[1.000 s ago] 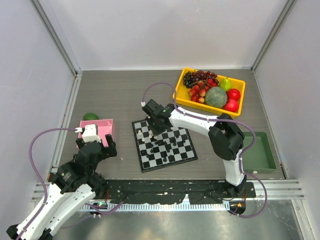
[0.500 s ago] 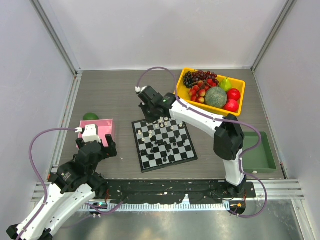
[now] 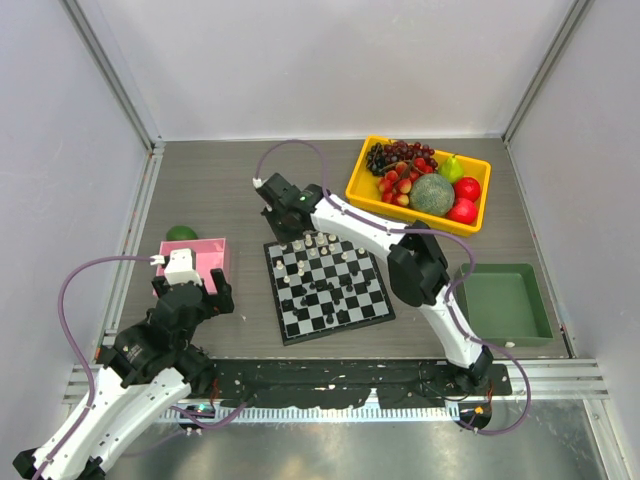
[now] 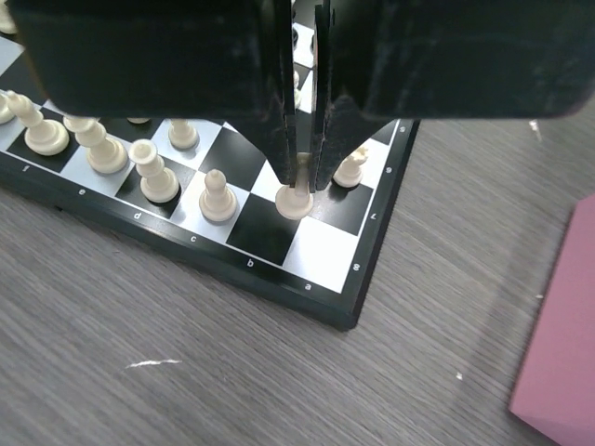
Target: Set up the chess pieces on the board
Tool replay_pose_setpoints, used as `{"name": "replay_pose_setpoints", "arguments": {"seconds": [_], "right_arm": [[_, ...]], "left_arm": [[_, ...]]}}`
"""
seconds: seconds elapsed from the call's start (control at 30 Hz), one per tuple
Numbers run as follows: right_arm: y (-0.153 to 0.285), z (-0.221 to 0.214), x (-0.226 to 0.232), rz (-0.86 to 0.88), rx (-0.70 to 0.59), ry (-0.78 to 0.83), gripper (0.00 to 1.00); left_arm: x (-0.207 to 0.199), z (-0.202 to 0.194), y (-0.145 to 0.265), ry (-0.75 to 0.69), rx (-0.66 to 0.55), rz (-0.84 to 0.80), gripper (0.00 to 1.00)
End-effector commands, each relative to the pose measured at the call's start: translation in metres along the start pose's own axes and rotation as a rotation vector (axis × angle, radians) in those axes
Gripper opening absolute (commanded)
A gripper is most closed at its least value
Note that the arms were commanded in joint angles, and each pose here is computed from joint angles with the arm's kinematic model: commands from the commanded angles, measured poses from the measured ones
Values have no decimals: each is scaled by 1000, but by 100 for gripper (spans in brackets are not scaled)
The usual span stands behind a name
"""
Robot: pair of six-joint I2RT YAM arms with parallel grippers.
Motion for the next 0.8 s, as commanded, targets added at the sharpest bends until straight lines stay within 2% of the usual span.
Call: {"name": "replay_pose_setpoints", "arguments": {"seconds": [0.0, 0.77], "right_arm": [[5, 12, 0, 6, -22, 20, 8], [-22, 4, -11, -9, 26, -6, 9]], "left_arm": [[-4, 5, -1, 30, -38, -16, 99], [-4, 5, -2, 26, -34, -10, 99]]}}
Point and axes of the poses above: each gripper's point midway between its finger pads, its own y axis back along the fingers, its own x axis along the line the jaws close on, z = x × y, the point moved 9 cm from there along y, back along the fingers, and after that the axes turned 11 degrees about y, right-handed, at the moved point
